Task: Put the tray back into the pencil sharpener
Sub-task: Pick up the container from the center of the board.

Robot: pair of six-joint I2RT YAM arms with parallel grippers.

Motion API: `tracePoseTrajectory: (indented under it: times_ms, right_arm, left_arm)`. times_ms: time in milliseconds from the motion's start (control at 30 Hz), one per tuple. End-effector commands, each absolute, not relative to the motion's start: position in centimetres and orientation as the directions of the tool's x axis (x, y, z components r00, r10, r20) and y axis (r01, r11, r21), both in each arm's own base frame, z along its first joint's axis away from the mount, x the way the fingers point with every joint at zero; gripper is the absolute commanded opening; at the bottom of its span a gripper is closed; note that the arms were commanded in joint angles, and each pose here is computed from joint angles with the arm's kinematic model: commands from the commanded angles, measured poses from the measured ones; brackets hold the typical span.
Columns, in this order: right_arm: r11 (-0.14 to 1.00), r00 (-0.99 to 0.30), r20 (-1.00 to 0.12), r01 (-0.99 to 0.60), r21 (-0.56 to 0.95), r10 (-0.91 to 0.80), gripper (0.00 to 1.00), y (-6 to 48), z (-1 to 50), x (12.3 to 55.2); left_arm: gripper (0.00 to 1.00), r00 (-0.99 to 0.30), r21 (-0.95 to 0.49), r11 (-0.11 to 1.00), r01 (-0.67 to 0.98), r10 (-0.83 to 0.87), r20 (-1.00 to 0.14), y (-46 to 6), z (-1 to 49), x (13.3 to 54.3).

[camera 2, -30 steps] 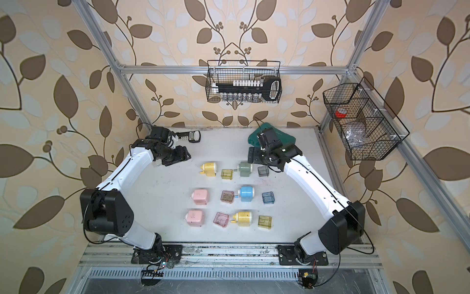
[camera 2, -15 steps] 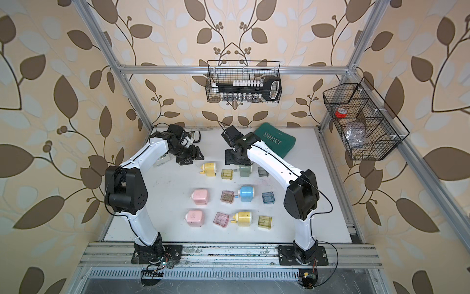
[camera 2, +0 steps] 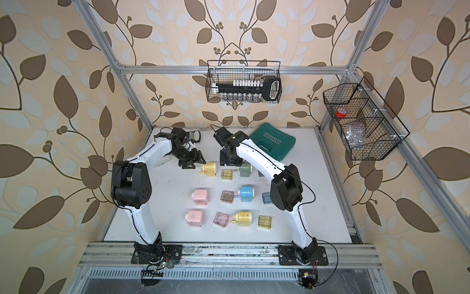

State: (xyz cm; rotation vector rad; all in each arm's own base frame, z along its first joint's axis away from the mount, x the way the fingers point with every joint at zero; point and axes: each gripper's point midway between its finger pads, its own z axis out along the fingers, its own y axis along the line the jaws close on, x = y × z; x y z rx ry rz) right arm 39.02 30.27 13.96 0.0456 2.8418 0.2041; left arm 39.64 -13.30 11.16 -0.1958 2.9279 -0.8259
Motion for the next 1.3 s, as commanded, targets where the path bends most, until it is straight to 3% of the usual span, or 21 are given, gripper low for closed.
tracePoseTrajectory:
  times_ms: [0,833,1267]
  right_arm:
    - [0.989,-0.970,-0.233,0.029,0.147,0.063,0.56,30.9,12.5,38.7]
    - [0.980,-0.977,-0.156,0.119,0.157,0.143,0.47,31.3,8.4,40.5]
    - [0.978,-0.970,-0.151,0.176,0.113,0.192,0.42,30.3,7.6,40.6]
  left_arm:
    - [0.68,-0.993,-0.563,0.825,-0.056,-0.104,-0.054,-14.5,11.1,39.7]
    - [0.55,-0.996,-0.568,0.822,-0.052,-0.080,-0.026,-14.9,9.1,40.2]
    - [0.53,-0.997,-0.567,0.822,-0.056,-0.079,-0.015,-14.9,8.5,40.3]
